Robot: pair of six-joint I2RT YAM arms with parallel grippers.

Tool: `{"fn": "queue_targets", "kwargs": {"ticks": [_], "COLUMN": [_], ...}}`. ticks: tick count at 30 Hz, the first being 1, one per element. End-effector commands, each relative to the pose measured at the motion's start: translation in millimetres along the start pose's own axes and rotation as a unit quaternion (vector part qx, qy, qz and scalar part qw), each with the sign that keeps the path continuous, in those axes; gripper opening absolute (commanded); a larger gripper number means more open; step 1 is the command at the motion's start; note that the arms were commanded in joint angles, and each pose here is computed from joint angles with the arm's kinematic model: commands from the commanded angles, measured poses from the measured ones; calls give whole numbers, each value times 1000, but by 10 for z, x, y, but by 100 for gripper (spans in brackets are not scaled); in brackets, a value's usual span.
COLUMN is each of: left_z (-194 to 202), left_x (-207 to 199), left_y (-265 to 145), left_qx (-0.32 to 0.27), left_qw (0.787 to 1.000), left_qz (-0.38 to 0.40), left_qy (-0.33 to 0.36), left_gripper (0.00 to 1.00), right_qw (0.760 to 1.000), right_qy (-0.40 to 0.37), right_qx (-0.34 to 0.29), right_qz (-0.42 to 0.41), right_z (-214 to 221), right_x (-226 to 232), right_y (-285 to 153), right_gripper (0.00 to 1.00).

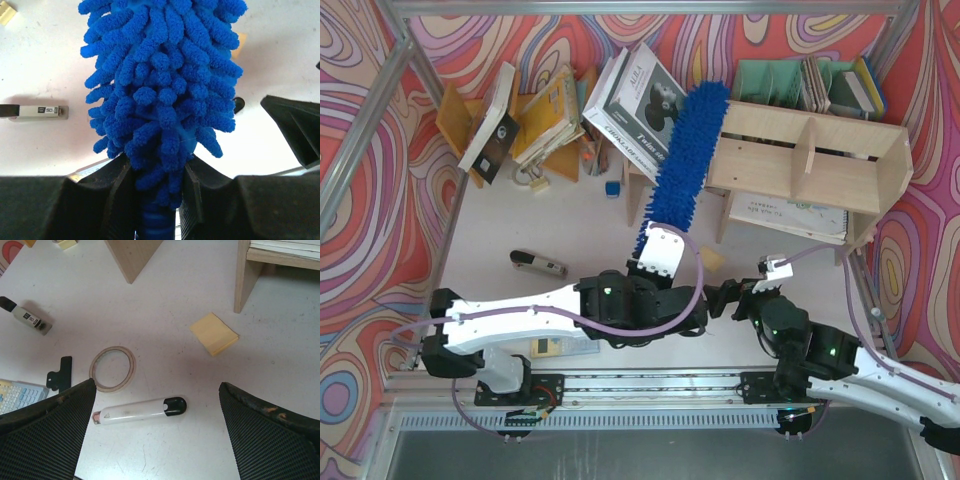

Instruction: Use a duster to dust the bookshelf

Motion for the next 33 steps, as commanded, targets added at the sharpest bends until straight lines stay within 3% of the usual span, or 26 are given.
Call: {"fn": "queue_targets", "kwargs": {"ticks": [1,11,18,33], "left_z": [54,-350,-567,-253], "left_x": [-103,380,571,166], "left_y": [63,-142,-279,1], "left_qx": [15,-76,-119,-57], "left_qw": [1000,996,989,998], "left_qz": [15,-34,-23,5], "left_qy": [12,-39,-79,-39], "left_gripper": [0,0,0,0], "right_qw": [1000,1000,1000,1000], "right_qy": [4,15,8,9], "right_qx": [-9,-18,-9,-9], "right_qz": [4,5,5,7], "right_z": [-37,-47,-33,-28], "right_x": [-3,-30,-9,-15], "right_y": [0,-27,-7,-7], "right_gripper": [97,97,97,97]}}
Point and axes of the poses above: each gripper's point midway between its finger pads, its own y axis out along the fingers, its own x axis along the line the jaws close on, z = x × y, the point moved 9 cm from there along -y, back along the fingers, and after that the axes turned 6 degrees about -y, right-handed, at the moved point
